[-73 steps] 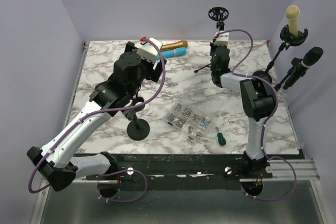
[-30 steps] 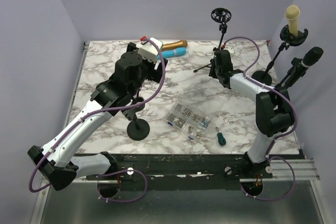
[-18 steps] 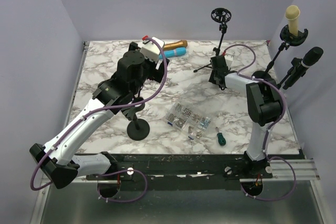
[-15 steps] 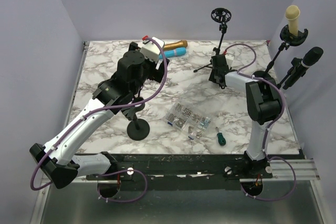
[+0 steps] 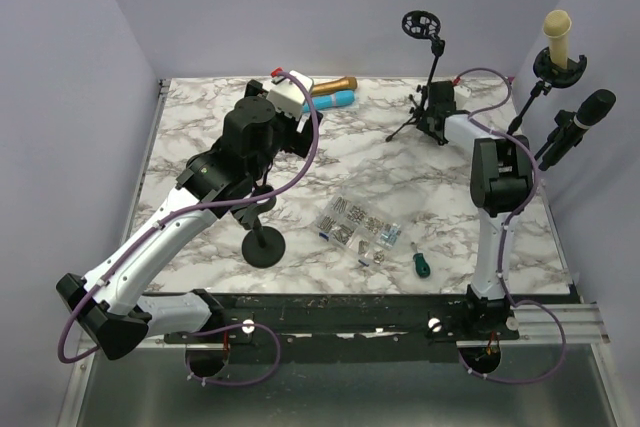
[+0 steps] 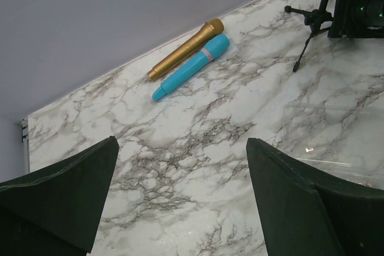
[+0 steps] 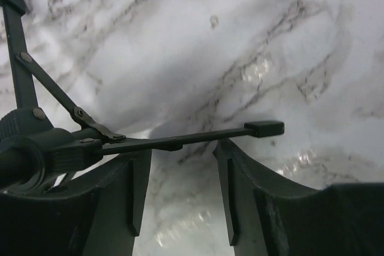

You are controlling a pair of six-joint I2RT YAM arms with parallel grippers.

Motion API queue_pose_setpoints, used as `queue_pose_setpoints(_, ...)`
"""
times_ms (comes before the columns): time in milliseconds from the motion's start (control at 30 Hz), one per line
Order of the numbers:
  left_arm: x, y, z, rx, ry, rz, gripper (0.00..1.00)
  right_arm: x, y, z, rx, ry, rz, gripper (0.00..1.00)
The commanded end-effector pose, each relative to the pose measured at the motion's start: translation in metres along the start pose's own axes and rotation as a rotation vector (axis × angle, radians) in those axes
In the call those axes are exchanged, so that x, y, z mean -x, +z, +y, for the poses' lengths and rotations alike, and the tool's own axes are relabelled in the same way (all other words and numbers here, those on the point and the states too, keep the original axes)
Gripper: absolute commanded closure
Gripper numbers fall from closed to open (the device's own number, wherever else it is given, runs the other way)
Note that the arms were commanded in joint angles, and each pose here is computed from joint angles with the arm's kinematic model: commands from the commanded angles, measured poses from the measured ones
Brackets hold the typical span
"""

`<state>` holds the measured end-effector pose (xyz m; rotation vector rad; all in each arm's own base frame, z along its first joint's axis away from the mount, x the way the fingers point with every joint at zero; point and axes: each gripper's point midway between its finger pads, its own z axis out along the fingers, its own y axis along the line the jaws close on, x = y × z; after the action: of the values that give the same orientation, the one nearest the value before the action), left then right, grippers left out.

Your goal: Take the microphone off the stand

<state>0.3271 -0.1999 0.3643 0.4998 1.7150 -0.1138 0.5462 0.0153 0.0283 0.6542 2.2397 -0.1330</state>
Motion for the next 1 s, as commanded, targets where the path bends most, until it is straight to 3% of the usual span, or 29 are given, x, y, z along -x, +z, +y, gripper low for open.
queue_pose_setpoints(0, 0.006, 0.000, 0.001, 0.007, 0.001, -0.018, 0.09, 0.001, 0.031, -0.011, -0.049, 0.012, 0.042, 0.43)
queue_pose_setpoints(167, 0.004, 0.002, -0.001, 0.002, 0.000, -0.012, 0.09, 0.012, 0.038, 0.000, -0.040, 0.005, 0.069, 0.40)
queue_pose_setpoints(467, 0.004, 0.004, -0.009, -0.035, -0.017, -0.003, 0.09, -0.003, -0.032, 0.004, 0.130, 0.028, 0.063, 0.34)
queue_pose_setpoints(633, 0.008, 0.000, -0.010, -0.048, -0.031, -0.014, 0.09, -0.012, -0.063, 0.042, 0.226, -0.071, 0.032, 0.31)
queue_pose_setpoints(767, 0.007, 0.000, -0.010, -0.045, -0.029, -0.012, 0.09, -0.011, -0.064, 0.066, 0.168, -0.141, -0.012, 0.23)
queue_pose_setpoints(867, 0.006, 0.001, -0.010, -0.047, -0.028, -0.007, 0.09, -0.009, -0.057, 0.066, 0.106, -0.075, -0.010, 0.16)
queue_pose_setpoints(967, 0.005, 0.002, -0.009, -0.039, -0.021, -0.005, 0.09, -0.010, -0.050, 0.069, 0.110, -0.041, -0.022, 0.15)
